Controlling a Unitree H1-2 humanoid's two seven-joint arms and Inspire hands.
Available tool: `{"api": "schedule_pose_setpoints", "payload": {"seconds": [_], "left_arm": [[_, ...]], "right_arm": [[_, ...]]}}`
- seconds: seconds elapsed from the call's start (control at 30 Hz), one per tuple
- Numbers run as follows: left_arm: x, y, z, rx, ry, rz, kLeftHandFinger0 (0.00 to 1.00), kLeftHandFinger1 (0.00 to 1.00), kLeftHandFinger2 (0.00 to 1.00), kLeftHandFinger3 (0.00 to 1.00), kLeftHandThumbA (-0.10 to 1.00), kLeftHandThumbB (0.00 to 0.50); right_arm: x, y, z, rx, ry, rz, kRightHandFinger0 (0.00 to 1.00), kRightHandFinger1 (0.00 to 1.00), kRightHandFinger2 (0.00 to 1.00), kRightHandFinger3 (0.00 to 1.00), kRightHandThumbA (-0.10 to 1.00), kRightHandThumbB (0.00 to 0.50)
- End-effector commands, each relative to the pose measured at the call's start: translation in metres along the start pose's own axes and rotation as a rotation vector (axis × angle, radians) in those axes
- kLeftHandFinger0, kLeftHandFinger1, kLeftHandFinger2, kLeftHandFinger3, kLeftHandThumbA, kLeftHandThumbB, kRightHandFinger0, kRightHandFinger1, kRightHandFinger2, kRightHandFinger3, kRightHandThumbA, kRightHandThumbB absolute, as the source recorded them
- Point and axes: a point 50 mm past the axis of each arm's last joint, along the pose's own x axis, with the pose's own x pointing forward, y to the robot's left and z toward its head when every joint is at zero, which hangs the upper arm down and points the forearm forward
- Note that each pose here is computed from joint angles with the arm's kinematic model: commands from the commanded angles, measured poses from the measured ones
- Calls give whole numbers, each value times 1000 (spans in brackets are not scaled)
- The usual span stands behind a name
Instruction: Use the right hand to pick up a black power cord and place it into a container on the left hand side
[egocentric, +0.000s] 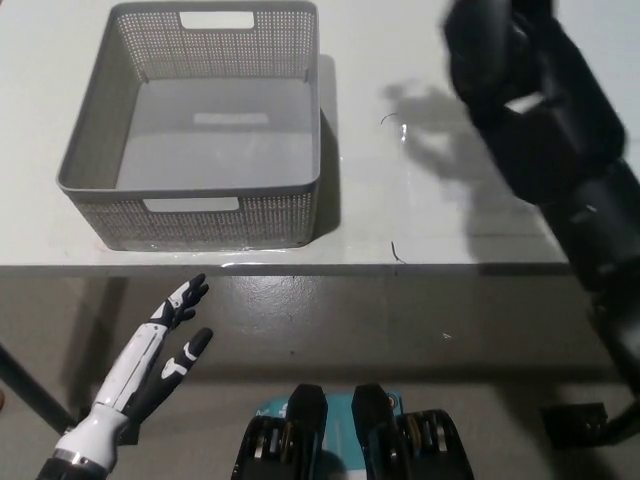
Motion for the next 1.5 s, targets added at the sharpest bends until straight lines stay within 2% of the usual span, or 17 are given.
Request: {"api": "schedule_pose_setpoints", "payload": {"seconds": [0.0, 0.2, 0.33, 0.43, 0.6, 0.63, 0.7, 0.77, 0.87, 0.9, 0.93, 1.0, 1.03, 1.07, 1.23, 1.33, 1.47], "left_arm": [[1, 8, 8, 36, -44, -20, 1000, 1000, 1000, 1000, 961, 122], [-1, 7, 10, 58, -47, -32, 1000, 1000, 1000, 1000, 925, 112], [0, 6, 13, 60, -49, -40, 1000, 1000, 1000, 1000, 917, 118], [2, 6, 15, 75, -48, -46, 1000, 1000, 1000, 1000, 923, 117], [6, 7, 17, 44, -60, -50, 1000, 1000, 1000, 1000, 873, 118], [6, 8, 18, 35, -62, -51, 1000, 1000, 1000, 1000, 858, 109], [6, 9, 19, 35, -68, -53, 1000, 1000, 1000, 1000, 844, 109], [6, 10, 19, 36, -67, -55, 1000, 1000, 1000, 1000, 855, 125], [7, 10, 20, 43, -60, -56, 1000, 1000, 1000, 1000, 885, 149], [8, 9, 20, 48, -58, -58, 1000, 1000, 1000, 1000, 894, 164], [10, 9, 20, 51, -60, -60, 1000, 1000, 1000, 1000, 895, 164], [12, 9, 21, 72, -75, -69, 1000, 1000, 1000, 1000, 901, 147], [14, 10, 21, 82, -80, -74, 1000, 1000, 1000, 1000, 901, 148], [15, 10, 22, 88, -85, -76, 1000, 1000, 1000, 1000, 898, 144], [19, 11, 24, 109, -86, -82, 1000, 1000, 1000, 1000, 918, 159], [24, 11, 27, 116, -109, -83, 1000, 1000, 1000, 1000, 894, 141], [28, 11, 27, 113, -118, -93, 1000, 1000, 1000, 1000, 872, 144]], "right_arm": [[44, -6, 76, 7, -159, -34, 0, 137, 664, 671, -100, 262], [44, 30, 107, 52, -184, 29, 0, 118, 648, 671, -100, 249], [44, 45, 120, 76, -179, 78, 0, 4, 525, 424, -100, 256], [41, 63, 126, 73, -162, 112, 0, 0, 510, 399, -100, 258], [35, 83, 117, 95, -108, 172, 0, 34, 585, 506, -100, 251], [31, 92, 107, 93, -92, 186, 0, 61, 627, 595, -100, 219], [26, 100, 98, 82, -78, 194, 0, 106, 672, 667, -100, 217], [18, 111, 86, 65, -33, 236, 0, 123, 690, 682, -100, 190], [7, 121, 70, 61, 21, 276, 0, 273, 838, 838, -100, 178], [0, 127, 63, 62, 34, 290, 1, 318, 874, 890, -100, 204], [-3, 128, 58, 58, 43, 298, 0, 321, 866, 883, -100, 207], [-12, 135, 49, 62, 78, 340, 2, 317, 718, 679, -100, 210], [-19, 140, 43, 72, 97, 361, 0, 227, 652, 572, -100, 209], [-25, 143, 40, 75, 104, 377, 0, 189, 646, 547, -100, 201], [-53, 161, 25, 67, 150, 463, 0, 222, 790, 690, -100, 215], [-71, 170, 15, 68, 193, 512, 16, 328, 866, 786, -100, 186], [-86, 177, 7, 71, 224, 547, 0, 361, 874, 844, -100, 142]]}}
